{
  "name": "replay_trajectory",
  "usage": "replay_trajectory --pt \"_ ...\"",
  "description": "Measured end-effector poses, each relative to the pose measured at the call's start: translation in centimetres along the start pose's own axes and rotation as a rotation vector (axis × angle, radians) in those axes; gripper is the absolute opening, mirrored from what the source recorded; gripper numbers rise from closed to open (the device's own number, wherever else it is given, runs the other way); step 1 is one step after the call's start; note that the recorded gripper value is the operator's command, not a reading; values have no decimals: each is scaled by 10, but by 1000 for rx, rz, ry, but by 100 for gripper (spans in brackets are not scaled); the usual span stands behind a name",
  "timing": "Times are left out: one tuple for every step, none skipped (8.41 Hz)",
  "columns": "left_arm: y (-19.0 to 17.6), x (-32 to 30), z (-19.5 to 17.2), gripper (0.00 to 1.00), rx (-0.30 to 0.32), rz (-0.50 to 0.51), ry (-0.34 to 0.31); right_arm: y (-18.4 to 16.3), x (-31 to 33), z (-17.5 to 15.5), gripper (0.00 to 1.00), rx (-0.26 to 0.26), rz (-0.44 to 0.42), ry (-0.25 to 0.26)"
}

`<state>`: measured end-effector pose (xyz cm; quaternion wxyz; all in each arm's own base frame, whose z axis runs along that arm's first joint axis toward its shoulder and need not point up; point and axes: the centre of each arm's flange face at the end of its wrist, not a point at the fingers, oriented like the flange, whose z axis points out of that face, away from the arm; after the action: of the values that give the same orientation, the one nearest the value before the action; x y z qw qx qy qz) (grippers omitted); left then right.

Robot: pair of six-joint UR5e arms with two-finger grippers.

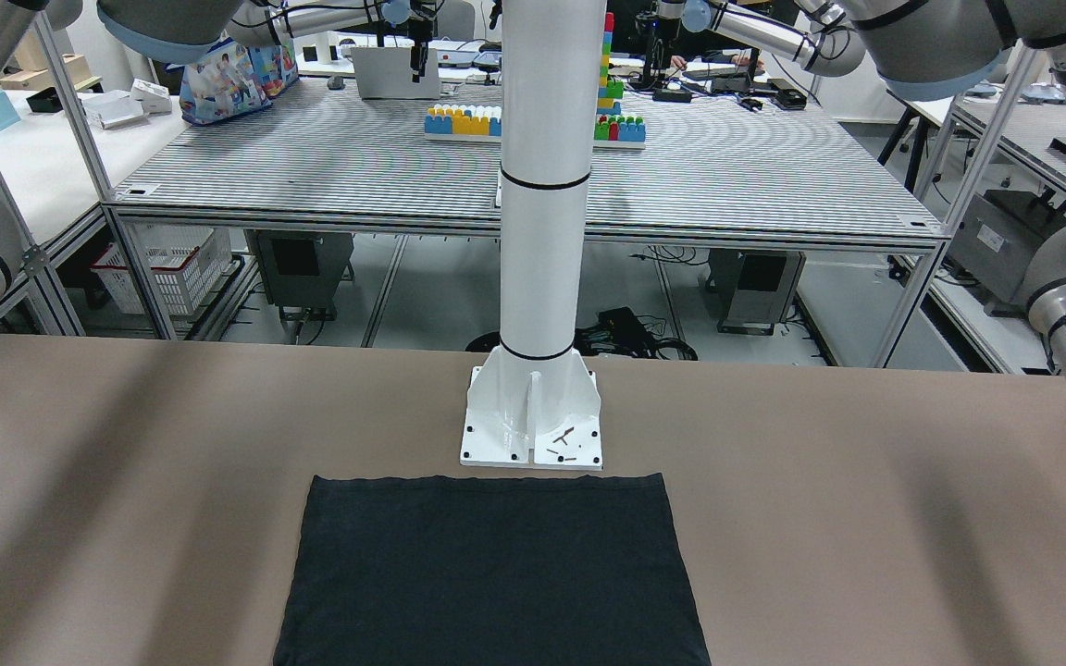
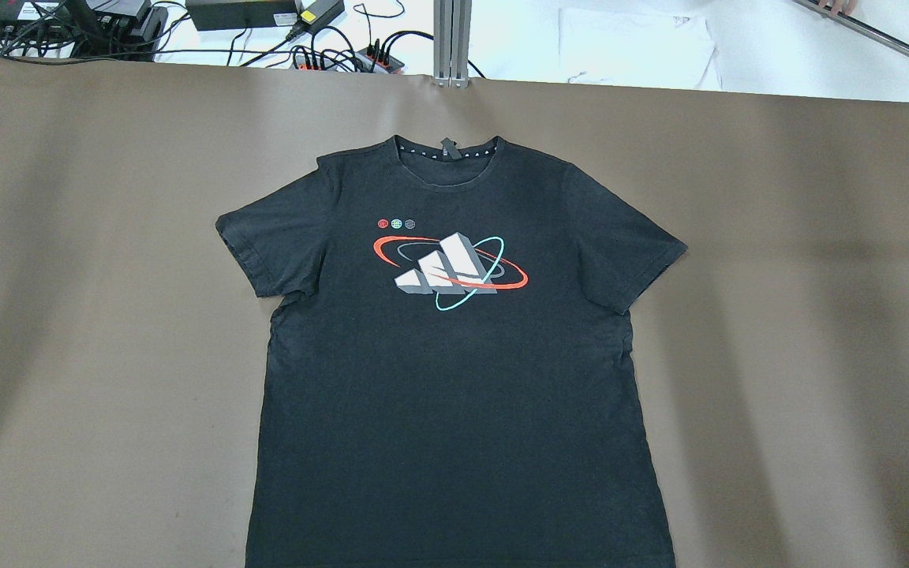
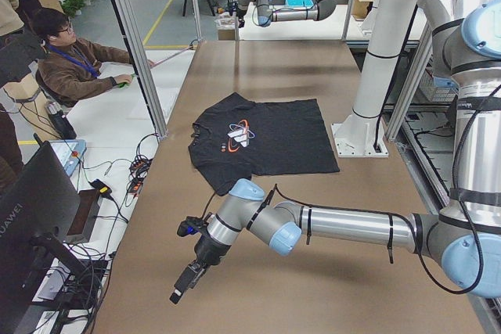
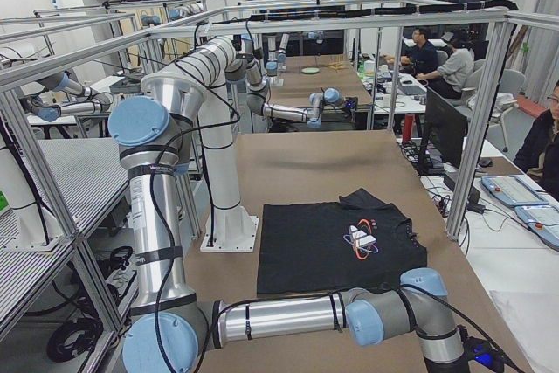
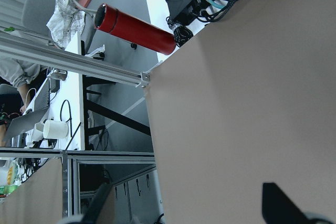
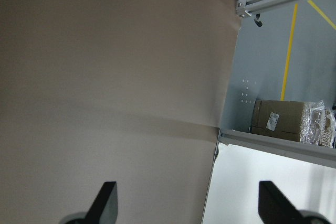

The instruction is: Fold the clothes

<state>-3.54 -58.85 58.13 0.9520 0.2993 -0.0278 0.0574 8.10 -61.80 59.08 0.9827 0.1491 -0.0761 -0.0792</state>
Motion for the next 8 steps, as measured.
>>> replay_trajectory --pt "-1 -2 -2 100 4 -5 -2 0 0 0 94 3 -1 -1" --pt "-2 -3 -2 100 5 -11 -2 0 0 0 94 8 -2 -2" --pt "-2 -3 -2 100 5 -19 -2 0 -1 0 94 13 -3 -3" --pt "-2 -3 -2 100 4 -24 0 0 -1 0 94 16 -4 -3" --pt "-4 -2 -3 100 6 -26 12 0 -1 1 94 15 -4 -4" --pt "-9 4 -5 100 13 -27 59 -1 -2 0 94 16 -5 -4" --pt "-19 10 -9 100 25 -33 118 -3 -3 -1 94 19 -7 -5" --pt "-28 16 -13 100 34 -57 178 -9 -6 -4 94 25 -12 -8"
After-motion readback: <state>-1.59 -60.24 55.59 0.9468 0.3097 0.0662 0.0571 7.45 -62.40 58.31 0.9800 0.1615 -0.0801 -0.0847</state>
